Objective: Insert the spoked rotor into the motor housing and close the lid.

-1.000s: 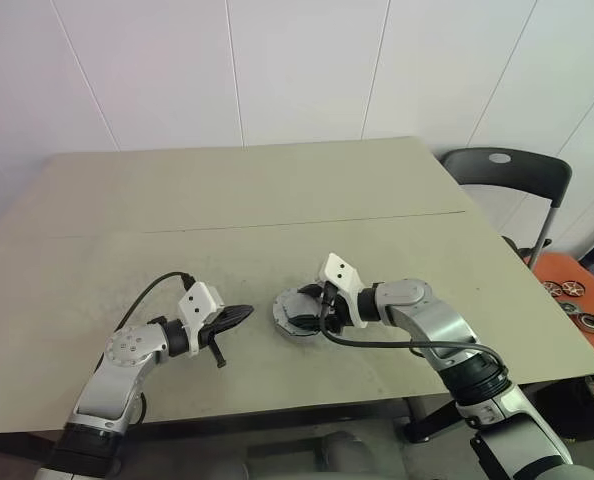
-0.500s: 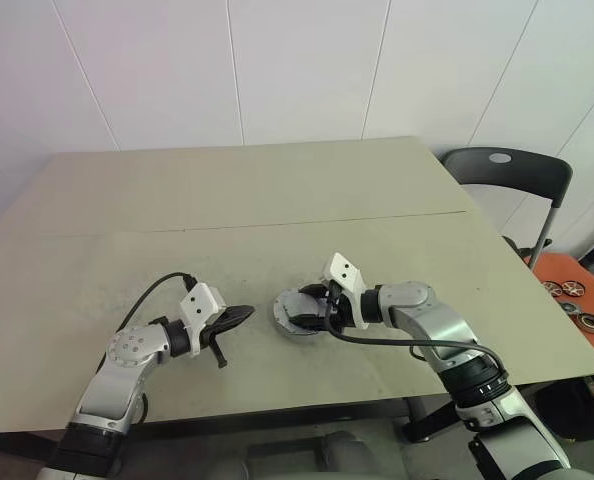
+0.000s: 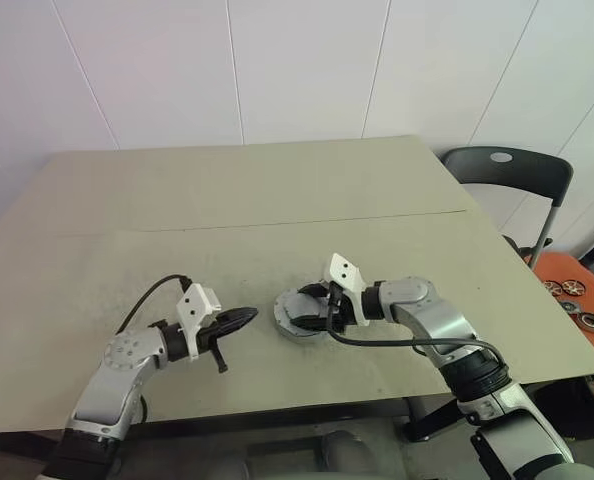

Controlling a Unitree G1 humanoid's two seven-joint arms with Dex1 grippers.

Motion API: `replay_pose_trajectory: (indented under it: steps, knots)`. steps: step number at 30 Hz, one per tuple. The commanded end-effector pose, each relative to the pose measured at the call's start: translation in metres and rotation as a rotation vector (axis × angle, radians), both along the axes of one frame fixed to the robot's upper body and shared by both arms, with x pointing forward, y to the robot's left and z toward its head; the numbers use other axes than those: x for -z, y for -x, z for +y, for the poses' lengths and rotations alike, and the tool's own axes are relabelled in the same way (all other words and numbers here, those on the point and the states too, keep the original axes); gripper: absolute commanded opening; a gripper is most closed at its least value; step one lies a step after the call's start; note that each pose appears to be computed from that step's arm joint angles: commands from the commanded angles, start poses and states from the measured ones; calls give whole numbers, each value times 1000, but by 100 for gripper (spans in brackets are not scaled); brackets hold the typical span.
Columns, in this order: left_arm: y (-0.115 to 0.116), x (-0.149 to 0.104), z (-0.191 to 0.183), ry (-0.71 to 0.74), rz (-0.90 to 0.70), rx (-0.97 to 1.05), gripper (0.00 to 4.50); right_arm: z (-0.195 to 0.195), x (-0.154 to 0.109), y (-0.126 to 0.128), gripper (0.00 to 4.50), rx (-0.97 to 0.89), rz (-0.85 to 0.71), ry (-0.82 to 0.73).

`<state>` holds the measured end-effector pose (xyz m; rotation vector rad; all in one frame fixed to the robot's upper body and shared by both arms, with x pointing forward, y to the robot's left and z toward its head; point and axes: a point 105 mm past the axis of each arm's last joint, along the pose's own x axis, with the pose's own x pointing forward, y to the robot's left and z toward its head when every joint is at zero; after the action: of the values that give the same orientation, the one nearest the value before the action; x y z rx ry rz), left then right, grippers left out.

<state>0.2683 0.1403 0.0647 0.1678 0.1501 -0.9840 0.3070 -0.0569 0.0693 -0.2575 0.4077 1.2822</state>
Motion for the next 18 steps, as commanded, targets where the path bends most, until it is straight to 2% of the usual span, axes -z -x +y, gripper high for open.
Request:
replay_pose_trajectory:
  steps: [1,9,13,18]
  knots:
    - [-3,-12,2,1,-57,-2,0,1,0,2,305,-24,38,-27]
    - [-4,-11,0,-4,-65,3,0,8,-12,5,305,-40,59,-118]
    - [-5,-11,-1,-9,-66,8,0,1,7,3,305,-42,-9,26]
    - [-5,-10,-2,-13,-65,9,0,0,15,5,305,-49,-29,67]
